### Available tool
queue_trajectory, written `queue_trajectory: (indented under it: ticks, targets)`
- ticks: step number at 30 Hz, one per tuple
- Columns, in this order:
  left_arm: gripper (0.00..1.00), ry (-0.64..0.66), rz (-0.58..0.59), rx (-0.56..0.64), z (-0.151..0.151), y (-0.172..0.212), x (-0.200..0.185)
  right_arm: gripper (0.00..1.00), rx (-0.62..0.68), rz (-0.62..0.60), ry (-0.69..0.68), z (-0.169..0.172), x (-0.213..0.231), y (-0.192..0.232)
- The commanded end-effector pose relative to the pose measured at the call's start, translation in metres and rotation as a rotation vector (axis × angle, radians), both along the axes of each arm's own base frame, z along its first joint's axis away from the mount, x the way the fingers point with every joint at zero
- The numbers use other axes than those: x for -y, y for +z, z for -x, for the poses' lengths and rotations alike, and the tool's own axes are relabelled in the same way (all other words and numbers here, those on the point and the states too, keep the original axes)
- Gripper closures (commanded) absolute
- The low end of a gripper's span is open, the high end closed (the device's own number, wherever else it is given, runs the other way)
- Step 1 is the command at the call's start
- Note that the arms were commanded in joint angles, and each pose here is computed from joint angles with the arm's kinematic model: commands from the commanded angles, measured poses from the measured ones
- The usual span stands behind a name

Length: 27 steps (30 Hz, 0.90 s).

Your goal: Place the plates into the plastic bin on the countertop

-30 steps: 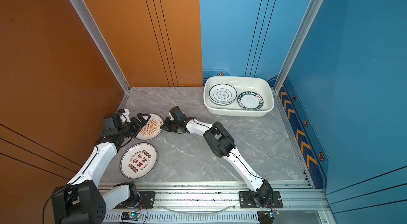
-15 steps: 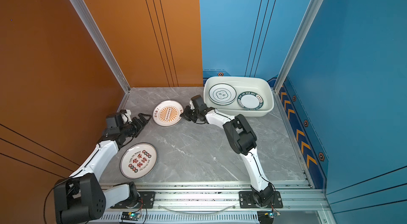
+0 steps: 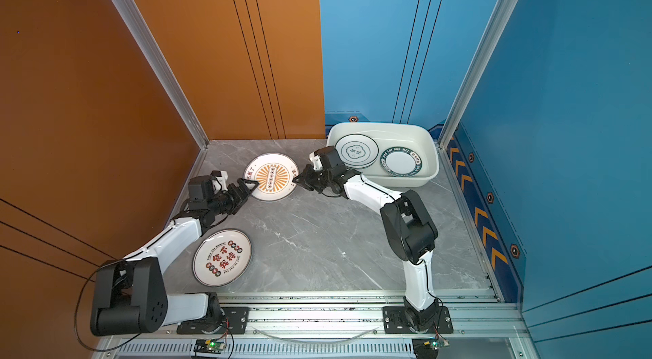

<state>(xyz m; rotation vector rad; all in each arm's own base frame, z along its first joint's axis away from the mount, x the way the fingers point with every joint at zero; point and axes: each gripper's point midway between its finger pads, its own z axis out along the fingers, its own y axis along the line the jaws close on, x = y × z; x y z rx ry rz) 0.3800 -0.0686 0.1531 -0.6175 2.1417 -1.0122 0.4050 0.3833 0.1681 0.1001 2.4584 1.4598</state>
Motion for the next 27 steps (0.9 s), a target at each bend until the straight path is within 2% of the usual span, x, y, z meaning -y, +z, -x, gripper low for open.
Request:
queue_trajectory:
  ticks: [1,3,5,7,12,14,18,23,27]
  targets:
    - [0.18,-0.044,0.039,0.072,-0.011,0.021,0.012,1.00,0.065,-0.091,0.040,0.007,-0.001,0.037]
    - [0.27,-0.054,0.054,0.081,-0.011,0.022,0.015,1.00,0.061,-0.095,0.041,0.009,0.001,0.036]
    - [0.30,-0.060,0.061,0.085,-0.010,0.023,0.016,1.00,0.062,-0.095,0.039,0.010,0.004,0.036]
    - [0.38,-0.066,0.064,0.088,-0.009,0.022,0.017,1.00,0.060,-0.093,0.035,0.011,0.007,0.034]
    - [0.70,-0.088,0.088,0.094,-0.006,0.021,0.022,1.00,0.058,-0.097,0.034,0.015,0.010,0.032]
    - [0.79,-0.099,0.098,0.096,-0.007,0.020,0.025,1.00,0.058,-0.100,0.035,0.016,0.010,0.030]
    - [0.83,-0.113,0.102,0.096,-0.007,0.020,0.030,1.00,0.055,-0.113,0.037,0.019,0.009,0.030]
    - [0.99,-0.137,0.107,0.101,-0.006,0.023,0.037,1.00,0.059,-0.118,0.044,0.021,0.011,0.031]
    - [1.00,-0.149,0.110,0.104,-0.005,0.024,0.040,1.00,0.070,-0.118,0.046,0.022,0.014,0.032]
